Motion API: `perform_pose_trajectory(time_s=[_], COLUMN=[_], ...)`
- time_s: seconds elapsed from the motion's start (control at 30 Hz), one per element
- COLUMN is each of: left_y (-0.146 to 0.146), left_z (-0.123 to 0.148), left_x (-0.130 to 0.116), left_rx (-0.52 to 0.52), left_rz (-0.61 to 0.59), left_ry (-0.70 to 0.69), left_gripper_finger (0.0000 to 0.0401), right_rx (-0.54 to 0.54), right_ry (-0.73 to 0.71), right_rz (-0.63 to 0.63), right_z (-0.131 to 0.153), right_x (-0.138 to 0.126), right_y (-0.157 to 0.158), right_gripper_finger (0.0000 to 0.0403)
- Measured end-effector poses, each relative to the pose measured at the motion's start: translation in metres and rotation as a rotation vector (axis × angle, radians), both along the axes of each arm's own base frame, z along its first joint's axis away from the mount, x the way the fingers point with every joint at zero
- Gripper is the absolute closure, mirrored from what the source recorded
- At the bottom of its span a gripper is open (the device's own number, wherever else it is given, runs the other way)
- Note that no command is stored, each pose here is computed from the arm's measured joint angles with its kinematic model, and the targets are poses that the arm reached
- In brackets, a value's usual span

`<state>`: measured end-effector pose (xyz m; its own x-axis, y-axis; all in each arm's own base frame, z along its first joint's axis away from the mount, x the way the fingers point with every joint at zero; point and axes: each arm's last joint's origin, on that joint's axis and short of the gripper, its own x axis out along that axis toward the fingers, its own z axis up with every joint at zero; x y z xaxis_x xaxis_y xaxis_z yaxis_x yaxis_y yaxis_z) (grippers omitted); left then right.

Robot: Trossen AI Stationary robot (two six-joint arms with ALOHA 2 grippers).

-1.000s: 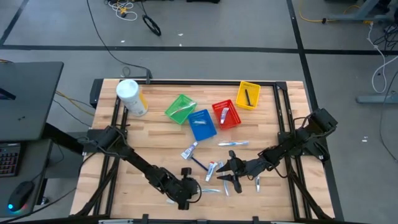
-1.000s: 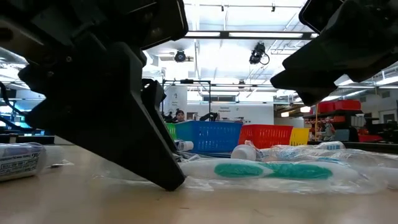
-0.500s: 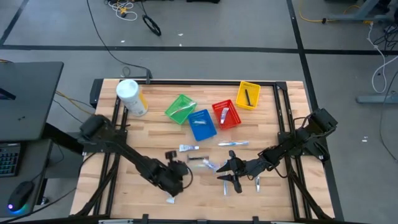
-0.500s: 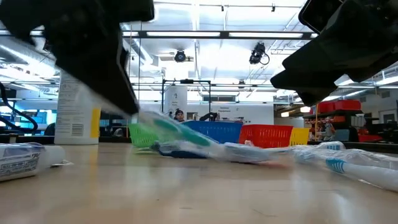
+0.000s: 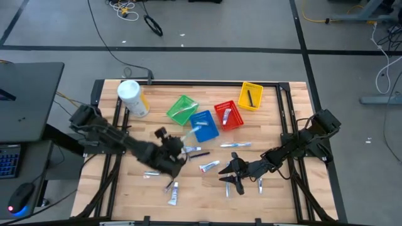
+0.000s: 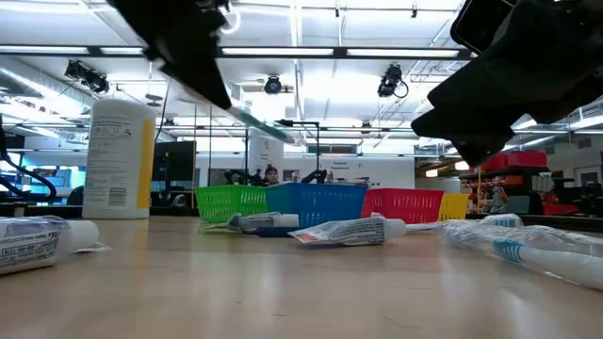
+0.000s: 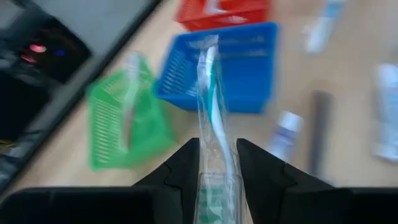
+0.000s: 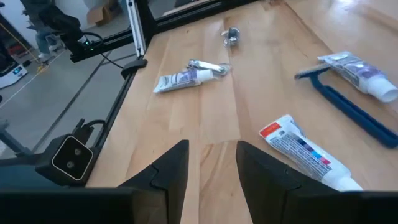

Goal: Pick & Place Travel size toiletries
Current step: Put the green toothbrush into the green bin

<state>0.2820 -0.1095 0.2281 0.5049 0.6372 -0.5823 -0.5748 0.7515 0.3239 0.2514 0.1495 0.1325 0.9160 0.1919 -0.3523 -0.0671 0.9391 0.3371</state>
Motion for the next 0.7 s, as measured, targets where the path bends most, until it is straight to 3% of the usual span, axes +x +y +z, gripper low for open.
perform_pose_trajectory(time_s=[0.1,0.4,0.57,0.7], left_y=[0.03,0.117,0.141,0.158], left_z=[0.0,-0.003,-0.023,-0.043], left_x=[0.01,0.023,0.033,0.035], left_rx=[0.051,0.074,0.005,-0.035], left_rz=[0.063,0.285,0.197,0.156], left_ry=[0.048,0.139,0.115,0.013], left_gripper_finger=[0.0289,0.0306,0.0299,0.029], right_rx=[0.015,0.016,0.02,0.018], right_ry=[0.003,0.003,-0.002,-0.003], right_rz=[-0.005,0.014,0.013,0.009], right_z=[0.0,0.0,0.001,0.001], right_x=[0.0,-0.003,-0.003,-0.003], right_y=[0.0,0.005,0.005,0.005], right_gripper_finger=[0.0259,0.0259,0.0259,0.0259])
